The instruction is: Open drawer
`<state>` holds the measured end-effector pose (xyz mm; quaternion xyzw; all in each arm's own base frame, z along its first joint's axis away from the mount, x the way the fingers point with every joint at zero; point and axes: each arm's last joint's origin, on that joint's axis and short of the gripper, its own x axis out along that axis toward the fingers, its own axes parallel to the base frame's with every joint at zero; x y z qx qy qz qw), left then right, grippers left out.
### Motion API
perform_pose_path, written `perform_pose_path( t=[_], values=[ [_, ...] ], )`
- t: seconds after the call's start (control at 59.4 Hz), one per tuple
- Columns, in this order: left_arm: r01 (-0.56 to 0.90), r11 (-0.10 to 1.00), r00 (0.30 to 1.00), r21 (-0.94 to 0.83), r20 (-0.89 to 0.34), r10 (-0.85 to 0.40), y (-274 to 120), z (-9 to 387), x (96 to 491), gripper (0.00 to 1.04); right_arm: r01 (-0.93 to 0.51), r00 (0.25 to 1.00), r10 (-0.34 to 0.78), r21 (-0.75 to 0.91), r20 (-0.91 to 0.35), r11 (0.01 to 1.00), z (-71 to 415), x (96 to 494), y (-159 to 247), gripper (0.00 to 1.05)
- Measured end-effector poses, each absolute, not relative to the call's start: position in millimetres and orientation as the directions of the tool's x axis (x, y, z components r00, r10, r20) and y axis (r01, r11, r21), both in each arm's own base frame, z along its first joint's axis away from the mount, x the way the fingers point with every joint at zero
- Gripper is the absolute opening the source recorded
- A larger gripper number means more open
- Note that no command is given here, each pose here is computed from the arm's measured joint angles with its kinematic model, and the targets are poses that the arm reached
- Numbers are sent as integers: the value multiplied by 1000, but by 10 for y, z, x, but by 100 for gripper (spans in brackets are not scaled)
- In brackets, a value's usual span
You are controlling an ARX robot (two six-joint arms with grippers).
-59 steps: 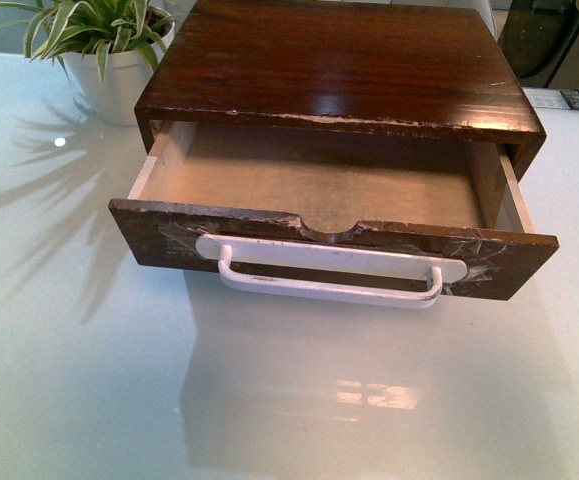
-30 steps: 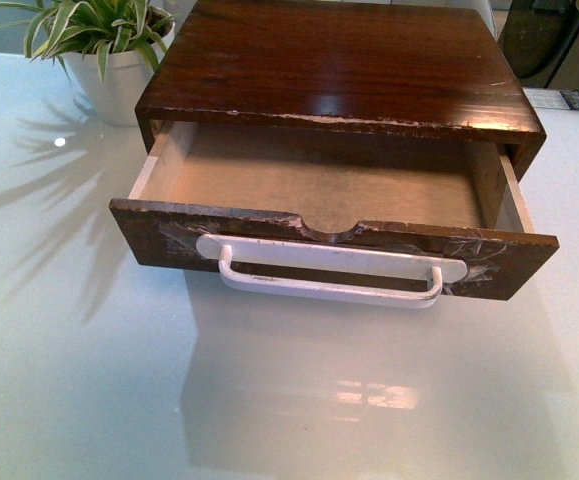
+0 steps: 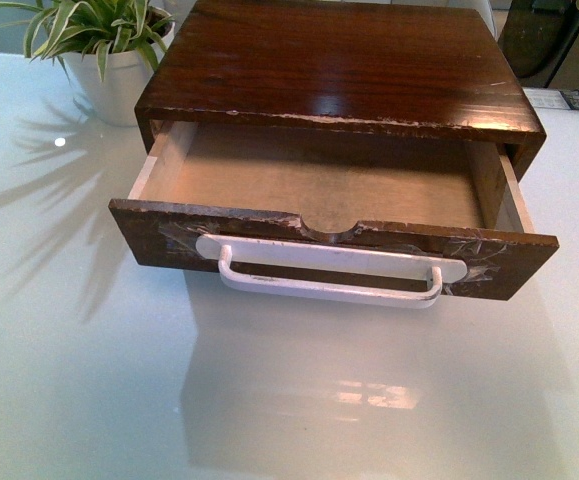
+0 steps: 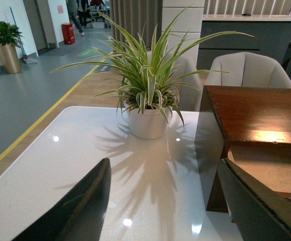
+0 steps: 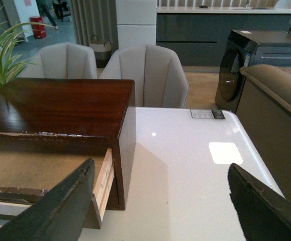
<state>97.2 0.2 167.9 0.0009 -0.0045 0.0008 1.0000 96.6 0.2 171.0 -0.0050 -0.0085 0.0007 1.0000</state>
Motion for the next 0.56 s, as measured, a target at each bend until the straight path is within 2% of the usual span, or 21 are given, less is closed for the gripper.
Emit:
perform_pose_path(
  t=[0.034, 0.067, 0.152, 0.556],
  values=[
    [-2, 1000, 1000, 2, 9, 2, 2, 1679, 972, 80, -1, 1000, 2, -10, 17, 1000, 1710, 966, 2, 94],
    [-2, 1000, 1000, 2, 9, 2, 2, 1679, 972, 85, -2, 1000, 2, -9, 17, 1000, 1710, 966, 2, 97],
    [-2, 1000, 1000, 2, 9, 2, 2, 1679, 972, 98, -1, 1000, 2, -9, 17, 1000, 1710, 966, 2, 96],
    [-2, 1000, 1000, 2, 9, 2, 2, 1679, 972, 96, -2, 1000, 2, -9, 17, 1000, 1709, 966, 2, 96]
  ],
)
